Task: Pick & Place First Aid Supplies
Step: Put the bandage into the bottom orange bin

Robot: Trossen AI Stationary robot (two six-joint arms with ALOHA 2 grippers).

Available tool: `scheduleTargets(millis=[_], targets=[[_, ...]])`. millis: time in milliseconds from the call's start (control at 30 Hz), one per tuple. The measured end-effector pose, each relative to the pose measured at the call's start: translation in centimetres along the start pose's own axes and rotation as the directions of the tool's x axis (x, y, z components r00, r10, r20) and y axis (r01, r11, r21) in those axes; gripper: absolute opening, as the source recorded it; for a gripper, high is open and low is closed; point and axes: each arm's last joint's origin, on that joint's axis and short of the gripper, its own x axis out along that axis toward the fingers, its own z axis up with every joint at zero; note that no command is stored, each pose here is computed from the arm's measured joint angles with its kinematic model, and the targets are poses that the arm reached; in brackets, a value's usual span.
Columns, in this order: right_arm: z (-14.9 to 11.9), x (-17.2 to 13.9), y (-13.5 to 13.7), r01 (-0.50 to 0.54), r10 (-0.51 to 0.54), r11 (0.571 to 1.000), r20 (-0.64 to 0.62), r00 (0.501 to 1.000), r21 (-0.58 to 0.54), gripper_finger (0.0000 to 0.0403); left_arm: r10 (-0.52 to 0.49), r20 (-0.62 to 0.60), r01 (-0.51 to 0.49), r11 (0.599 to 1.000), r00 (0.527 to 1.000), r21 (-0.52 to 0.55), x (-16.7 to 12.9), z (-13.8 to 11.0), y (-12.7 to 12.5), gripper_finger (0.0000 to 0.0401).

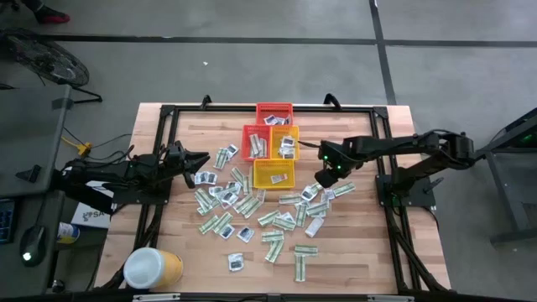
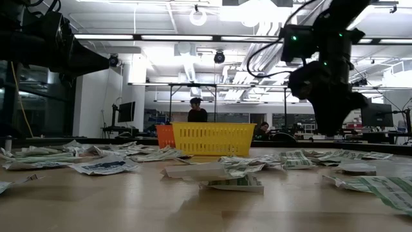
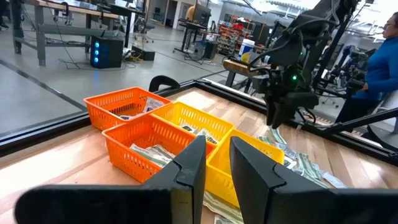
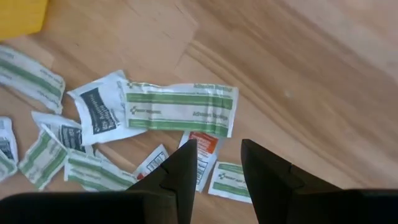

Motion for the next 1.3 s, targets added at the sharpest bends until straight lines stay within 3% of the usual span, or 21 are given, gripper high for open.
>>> scheduleTargets(millis=[333,667,1033,1300], targets=[[-0.5,2.2,-1.9,-0.027,0.027,0.998,0.006,1.000,0.054,0.0131,0.000,0.000,0.000,1.000,1.000,0.000,0.0,0.0,0.0,0.0073],[-0.1,2.9,-2.1,-0.072,0.071,0.997,0.032,0.997,0.024,0.0158,0.000,0.000,0.000,1.000,1.000,0.000,0.0,0.0,0.0,0.0073],[0.2,3.7,-1.9,-0.093,0.093,0.996,0.005,0.996,0.018,0.0155,0.001,0.000,-0.001,1.000,1.000,0.000,0.0,0.0,0.0,0.0073],[0.2,3.7,-1.8,-0.118,0.118,0.993,-0.006,0.993,0.018,0.0117,0.000,0.000,0.000,1.000,1.000,0.000,0.0,0.0,0.0,0.0073]])
